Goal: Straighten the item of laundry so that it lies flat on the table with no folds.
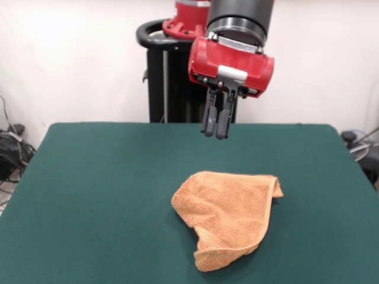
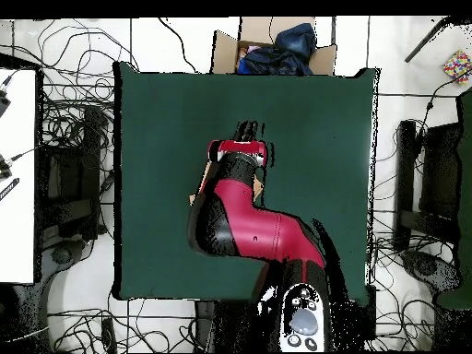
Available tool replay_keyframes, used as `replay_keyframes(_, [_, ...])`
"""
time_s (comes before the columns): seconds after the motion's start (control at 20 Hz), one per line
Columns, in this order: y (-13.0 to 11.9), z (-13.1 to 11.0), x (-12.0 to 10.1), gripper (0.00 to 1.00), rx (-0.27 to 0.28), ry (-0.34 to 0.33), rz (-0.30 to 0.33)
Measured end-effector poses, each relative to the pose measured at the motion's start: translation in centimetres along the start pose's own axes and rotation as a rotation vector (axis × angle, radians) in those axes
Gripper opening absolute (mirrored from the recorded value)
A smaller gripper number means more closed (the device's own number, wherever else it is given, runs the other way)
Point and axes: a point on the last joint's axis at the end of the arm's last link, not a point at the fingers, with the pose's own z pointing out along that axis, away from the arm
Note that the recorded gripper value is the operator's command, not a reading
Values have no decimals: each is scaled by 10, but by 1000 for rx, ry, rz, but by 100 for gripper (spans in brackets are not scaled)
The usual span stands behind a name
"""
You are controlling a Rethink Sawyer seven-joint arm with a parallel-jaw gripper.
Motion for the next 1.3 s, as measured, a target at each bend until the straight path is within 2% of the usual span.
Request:
replay_keyframes(0.45, [7,-5,6,0,-2,0,13])
replay_keyframes(1.3, [2,-8,10,0,13,-46,21])
